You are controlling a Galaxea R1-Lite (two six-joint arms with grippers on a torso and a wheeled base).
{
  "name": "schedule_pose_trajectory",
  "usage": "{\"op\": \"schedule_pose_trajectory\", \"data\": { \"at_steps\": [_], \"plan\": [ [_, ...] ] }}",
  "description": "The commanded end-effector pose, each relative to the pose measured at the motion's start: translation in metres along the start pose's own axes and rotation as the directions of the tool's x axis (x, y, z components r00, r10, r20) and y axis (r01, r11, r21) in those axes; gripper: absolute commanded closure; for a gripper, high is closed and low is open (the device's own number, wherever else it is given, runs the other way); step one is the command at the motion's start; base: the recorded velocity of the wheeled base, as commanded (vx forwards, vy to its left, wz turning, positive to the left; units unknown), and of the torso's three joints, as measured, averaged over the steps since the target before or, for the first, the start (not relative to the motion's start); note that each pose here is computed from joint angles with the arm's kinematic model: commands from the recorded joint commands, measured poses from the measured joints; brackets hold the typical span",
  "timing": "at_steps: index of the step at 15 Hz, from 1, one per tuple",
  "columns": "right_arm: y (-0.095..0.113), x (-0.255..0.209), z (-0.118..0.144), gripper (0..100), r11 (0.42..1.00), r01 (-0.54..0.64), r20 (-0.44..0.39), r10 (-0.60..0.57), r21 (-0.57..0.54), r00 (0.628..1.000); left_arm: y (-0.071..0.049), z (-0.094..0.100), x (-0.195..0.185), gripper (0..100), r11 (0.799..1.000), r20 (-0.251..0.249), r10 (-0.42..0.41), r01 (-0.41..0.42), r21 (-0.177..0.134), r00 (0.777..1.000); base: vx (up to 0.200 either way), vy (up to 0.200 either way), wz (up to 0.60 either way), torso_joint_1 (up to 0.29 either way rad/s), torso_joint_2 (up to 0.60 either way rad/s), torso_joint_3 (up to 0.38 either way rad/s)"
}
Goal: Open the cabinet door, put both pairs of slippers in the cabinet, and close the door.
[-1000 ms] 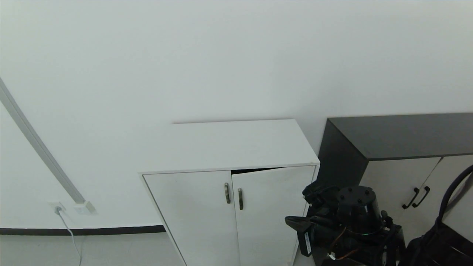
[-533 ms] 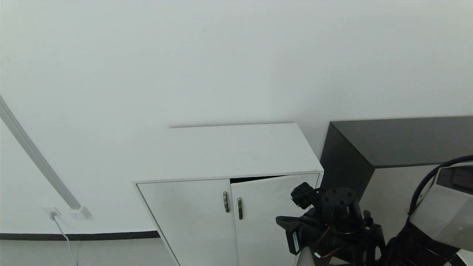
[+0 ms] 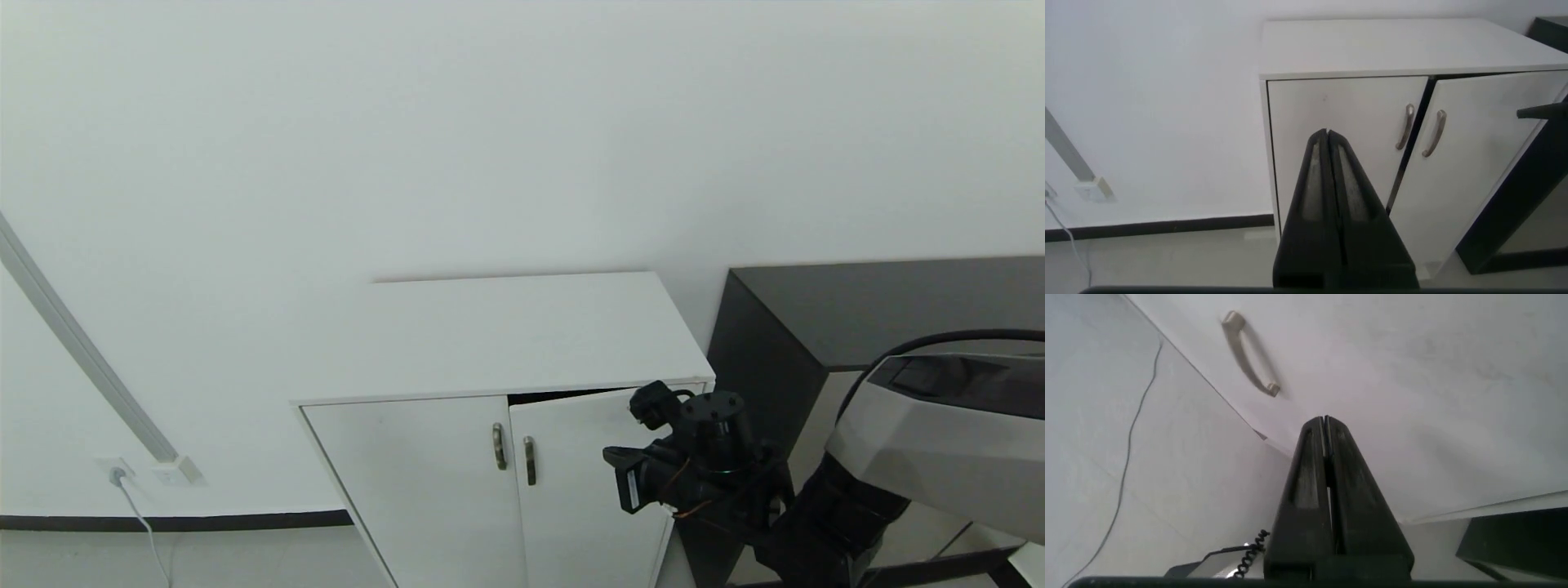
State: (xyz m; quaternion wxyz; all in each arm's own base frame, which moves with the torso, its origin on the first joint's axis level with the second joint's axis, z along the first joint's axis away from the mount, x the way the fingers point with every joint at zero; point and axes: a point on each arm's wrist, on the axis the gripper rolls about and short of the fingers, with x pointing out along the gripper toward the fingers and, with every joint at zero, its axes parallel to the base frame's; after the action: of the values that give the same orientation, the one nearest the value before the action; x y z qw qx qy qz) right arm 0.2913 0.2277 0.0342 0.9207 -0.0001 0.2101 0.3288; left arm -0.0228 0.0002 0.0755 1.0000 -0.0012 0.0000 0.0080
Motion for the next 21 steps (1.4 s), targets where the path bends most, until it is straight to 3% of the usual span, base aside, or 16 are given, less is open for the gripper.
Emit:
{"op": "schedule_pose_trajectory", "data": {
  "at_steps": [1, 21],
  "plan": [
    [-0.005, 0.011, -0.005, 100, 1.0, 0.01, -0.01, -0.01, 0.005, 1.0, 0.0, 0.0, 0.0, 100, 1.0, 0.0, 0.001, -0.001, 0.001, 1.0, 0.0, 0.0, 0.0, 0.0, 0.0, 0.0],
    [-0.027, 0.051, -0.005, 100, 0.998, 0.054, -0.007, -0.054, 0.023, 0.999, 0.0, 0.0, 0.0, 100, 1.0, 0.0, -0.001, 0.001, 0.001, 1.0, 0.0, 0.0, 0.0, 0.0, 0.0, 0.0]
  ]
}}
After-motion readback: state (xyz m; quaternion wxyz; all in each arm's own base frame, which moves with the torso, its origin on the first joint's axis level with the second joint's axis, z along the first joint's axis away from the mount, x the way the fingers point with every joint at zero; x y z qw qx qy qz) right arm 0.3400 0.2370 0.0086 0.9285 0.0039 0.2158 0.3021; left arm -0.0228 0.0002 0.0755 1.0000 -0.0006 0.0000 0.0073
